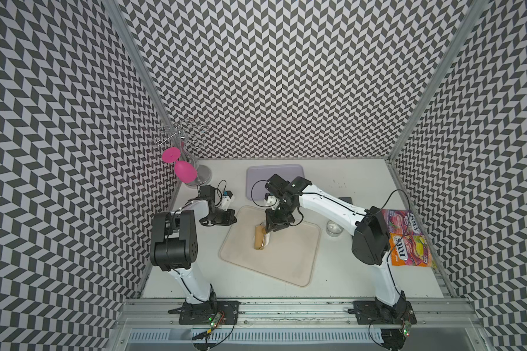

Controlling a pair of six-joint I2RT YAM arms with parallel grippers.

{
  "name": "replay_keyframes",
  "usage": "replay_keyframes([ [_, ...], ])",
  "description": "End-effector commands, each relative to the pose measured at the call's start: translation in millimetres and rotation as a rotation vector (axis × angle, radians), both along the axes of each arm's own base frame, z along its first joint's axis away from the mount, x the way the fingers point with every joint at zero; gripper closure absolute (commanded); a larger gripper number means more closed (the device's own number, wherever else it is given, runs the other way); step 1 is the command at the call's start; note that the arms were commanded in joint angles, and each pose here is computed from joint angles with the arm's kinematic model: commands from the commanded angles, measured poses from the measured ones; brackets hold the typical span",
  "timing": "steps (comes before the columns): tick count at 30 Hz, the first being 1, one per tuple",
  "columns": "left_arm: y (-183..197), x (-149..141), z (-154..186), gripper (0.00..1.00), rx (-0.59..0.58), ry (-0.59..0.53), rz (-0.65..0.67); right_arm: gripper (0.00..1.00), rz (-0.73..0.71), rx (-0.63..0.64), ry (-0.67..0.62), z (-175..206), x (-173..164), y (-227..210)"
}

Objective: Roll out the dumpling wrappers from the dough
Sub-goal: Flatten out the dough on the work surface.

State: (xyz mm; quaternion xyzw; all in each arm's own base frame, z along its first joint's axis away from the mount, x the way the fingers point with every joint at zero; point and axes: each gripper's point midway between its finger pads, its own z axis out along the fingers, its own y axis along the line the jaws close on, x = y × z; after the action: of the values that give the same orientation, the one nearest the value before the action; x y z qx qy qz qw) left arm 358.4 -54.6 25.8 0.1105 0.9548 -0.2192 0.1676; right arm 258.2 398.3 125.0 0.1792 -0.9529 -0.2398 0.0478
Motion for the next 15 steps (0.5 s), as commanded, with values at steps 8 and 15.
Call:
replay_keyframes([
  [8, -8, -22, -18, 1.0, -0.024, 0.101, -0.002, 1.0, 0.0, -0.2, 0.089, -97, -14, -15],
  [15, -7, -22, -18, 1.0, -0.022, 0.102, -0.002, 1.0, -0.001, -0.119, 0.069, -84, -7, -1],
])
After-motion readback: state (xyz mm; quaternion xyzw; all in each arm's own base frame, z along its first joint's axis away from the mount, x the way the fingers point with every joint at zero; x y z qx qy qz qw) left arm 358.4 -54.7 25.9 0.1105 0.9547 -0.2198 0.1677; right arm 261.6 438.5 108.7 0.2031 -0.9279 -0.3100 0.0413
